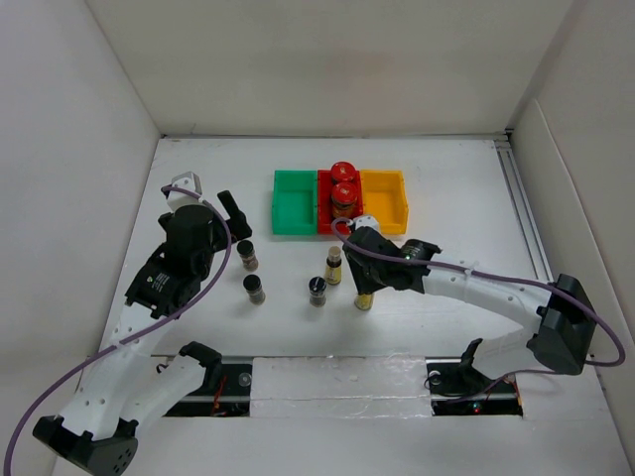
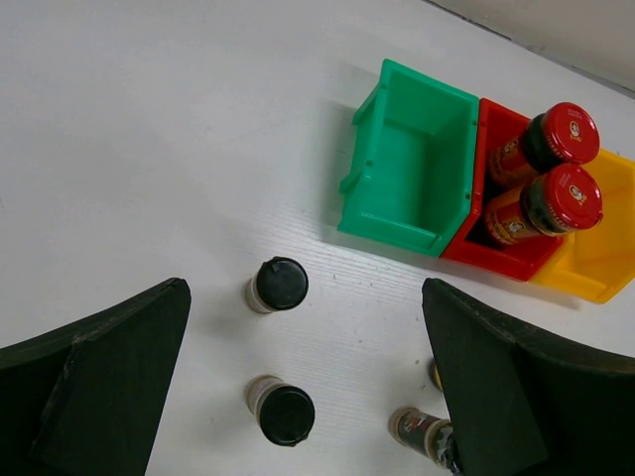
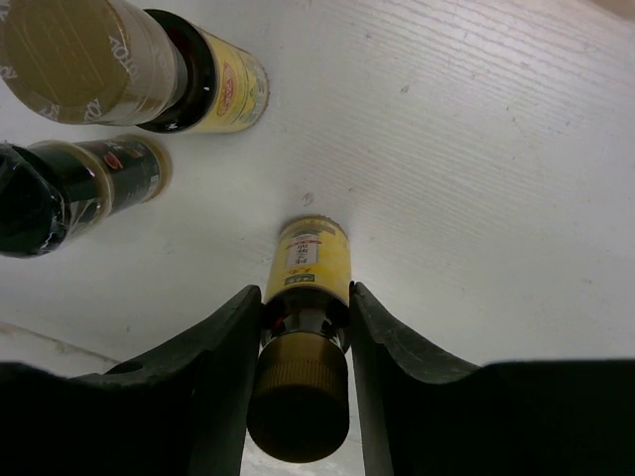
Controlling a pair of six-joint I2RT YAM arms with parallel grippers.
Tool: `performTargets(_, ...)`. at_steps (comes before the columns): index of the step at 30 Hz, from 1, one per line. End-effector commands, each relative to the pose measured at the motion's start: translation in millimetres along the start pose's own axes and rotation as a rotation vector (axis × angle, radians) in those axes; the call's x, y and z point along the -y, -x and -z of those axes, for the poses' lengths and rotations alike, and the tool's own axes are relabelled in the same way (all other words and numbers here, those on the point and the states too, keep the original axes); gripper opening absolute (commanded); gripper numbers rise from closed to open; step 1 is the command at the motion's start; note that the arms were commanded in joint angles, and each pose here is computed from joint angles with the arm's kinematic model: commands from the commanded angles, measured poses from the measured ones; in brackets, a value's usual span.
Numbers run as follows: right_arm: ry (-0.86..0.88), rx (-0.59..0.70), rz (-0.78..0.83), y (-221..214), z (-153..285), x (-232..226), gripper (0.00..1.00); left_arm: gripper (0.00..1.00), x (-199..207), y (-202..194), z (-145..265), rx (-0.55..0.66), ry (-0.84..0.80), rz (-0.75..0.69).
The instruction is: Organize the condiment bottles
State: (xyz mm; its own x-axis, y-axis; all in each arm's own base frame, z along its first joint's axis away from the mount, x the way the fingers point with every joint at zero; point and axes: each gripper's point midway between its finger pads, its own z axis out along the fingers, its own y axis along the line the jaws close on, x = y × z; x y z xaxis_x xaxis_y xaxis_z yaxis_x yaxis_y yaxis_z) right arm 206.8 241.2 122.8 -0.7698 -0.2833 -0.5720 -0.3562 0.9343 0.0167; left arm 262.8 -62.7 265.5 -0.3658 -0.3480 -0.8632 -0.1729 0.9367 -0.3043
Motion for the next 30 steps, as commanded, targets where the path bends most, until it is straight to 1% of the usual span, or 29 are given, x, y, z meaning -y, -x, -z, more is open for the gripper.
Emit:
performTargets(1, 0.016, 0.007, -0.017, 3.2, -7.5, -6.7, 0.44, 0.99, 1.2, 3.7, 2.5, 0.019, -0.017, 0.012)
performTargets(4, -0.005, -0.013, -0.026, -1.9, -6.9, -2.6, 0.37, 0.99, 1.1, 4.3, 3.2, 0.022, -0.018, 0.012)
performTargets(6, -0.031, -0.016, -0.030, -3.6, -4.6, 3.0, 0.37, 0.99, 1.5, 5.4, 3.8, 0.025, -0.020, 0.014)
performTargets(7, -0.030, -0.010, -0.037, -2.5, -1.9, 3.9, 0.32, 0.99, 1.2, 5.1, 3.9, 0.025, -0.020, 0.012)
performTargets(8, -0.037, -0.009, -0.036, -3.0, -0.9, 5.9, 0.30, 0.99, 0.8, 5.2, 4.2, 0.026, -0.019, 0.014)
performTargets(9, -0.039, -0.003, -0.038, -2.0, 1.0, 7.0, 0.23, 0.99, 1.1, 5.1, 4.3, 0.025, -0.020, 0.014)
performTargets(10, -0.041, 0.000, -0.045, -1.6, 1.8, 7.4, 0.03, 0.99, 1.3, 5.7, 4.6, 0.028, -0.022, 0.015)
performTargets(11, -0.050, 0.008, -0.050, -0.5, 3.6, 9.9, 0.00, 0.99, 0.8, 5.8, 4.8, 0.027, -0.020, 0.013)
performTargets(18, -0.074, 0.031, -0.059, 7.8, 8.6, 13.4, 0.00, 0.99, 0.8, 5.4, 5.1, 0.028, -0.022, 0.015)
performTargets(19, -0.098, 0.055, -0.060, 17.6, 14.9, 17.2, 0.00, 0.99, 0.6, 5.3, 5.4, 0.028, -0.022, 0.015)
performTargets(21, -0.104, 0.060, -0.057, 20.3, 16.7, 18.0, 0.00, 0.99, 0.5, 4.8, 4.8, 0.025, -0.020, 0.012)
performTargets(26, -0.133, 0.100, -0.112, 46.9, 23.2, 38.4, 0.00, 0.99, 0.3, 6.4, 6.0, 0.031, -0.021, 0.017)
performTargets(30, -0.155, 0.155, -0.157, 73.5, 34.3, 57.5, 0.00, 0.99, 0.5, 6.6, 6.4, 0.032, -0.023, 0.017)
